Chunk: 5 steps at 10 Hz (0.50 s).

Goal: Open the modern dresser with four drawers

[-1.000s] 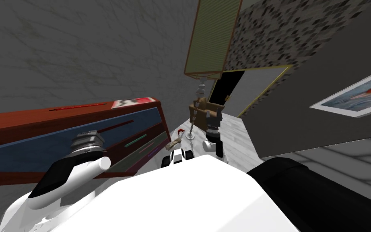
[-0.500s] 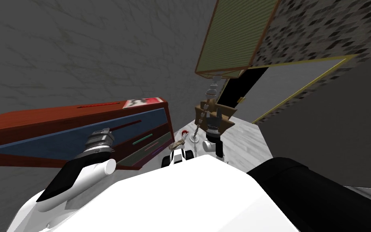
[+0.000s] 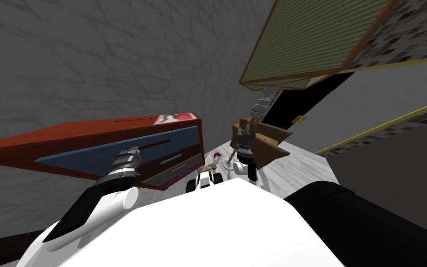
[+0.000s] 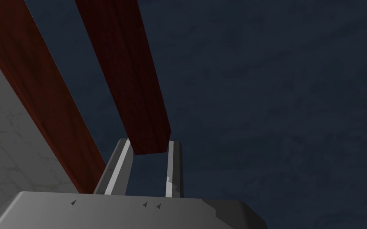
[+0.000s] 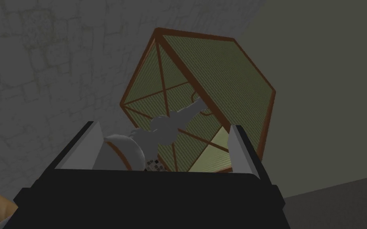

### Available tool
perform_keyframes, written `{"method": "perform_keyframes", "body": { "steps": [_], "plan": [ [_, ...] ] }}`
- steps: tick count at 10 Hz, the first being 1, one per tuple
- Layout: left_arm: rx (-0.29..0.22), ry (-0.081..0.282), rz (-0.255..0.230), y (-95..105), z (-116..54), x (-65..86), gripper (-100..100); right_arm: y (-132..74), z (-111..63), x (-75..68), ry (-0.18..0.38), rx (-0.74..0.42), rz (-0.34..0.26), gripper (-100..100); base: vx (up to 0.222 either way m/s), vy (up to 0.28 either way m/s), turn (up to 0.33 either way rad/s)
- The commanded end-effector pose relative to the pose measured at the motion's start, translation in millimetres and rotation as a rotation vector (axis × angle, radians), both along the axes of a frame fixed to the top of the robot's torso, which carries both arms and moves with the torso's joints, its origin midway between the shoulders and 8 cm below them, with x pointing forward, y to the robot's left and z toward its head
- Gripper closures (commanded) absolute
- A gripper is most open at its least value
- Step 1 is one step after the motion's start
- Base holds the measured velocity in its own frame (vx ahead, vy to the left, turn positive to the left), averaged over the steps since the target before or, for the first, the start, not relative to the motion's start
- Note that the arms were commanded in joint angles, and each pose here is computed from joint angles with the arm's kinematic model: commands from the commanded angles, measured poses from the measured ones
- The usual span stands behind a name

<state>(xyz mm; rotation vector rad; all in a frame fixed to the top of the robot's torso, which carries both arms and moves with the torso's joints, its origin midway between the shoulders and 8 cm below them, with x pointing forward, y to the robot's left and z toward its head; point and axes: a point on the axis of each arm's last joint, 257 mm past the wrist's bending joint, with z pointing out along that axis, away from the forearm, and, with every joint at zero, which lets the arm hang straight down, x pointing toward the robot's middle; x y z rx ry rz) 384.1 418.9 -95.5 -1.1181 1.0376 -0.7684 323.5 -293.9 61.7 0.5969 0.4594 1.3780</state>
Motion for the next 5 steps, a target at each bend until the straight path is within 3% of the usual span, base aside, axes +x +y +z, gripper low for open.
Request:
{"method": "perform_keyframes", "body": {
  "steps": [1,4,5],
  "plan": [
    [-0.016,-0.006,-0.070,-30.2,-0.5,-6.5,100,0.1,0.1,0.0,0.000,0.000,0.000,0,0.128,-0.005,0.324],
    [-0.049,0.000,-0.134,-61.2,-5.9,-10.0,100,0.0,0.0,0.0,0.000,0.000,0.000,0,0.101,-0.009,0.257],
    [-0.036,-0.006,-0.118,-52.4,-3.5,-7.2,100,0.1,0.1,0.0,0.000,0.000,0.000,0,0.014,-0.003,0.027]
  ]
}}
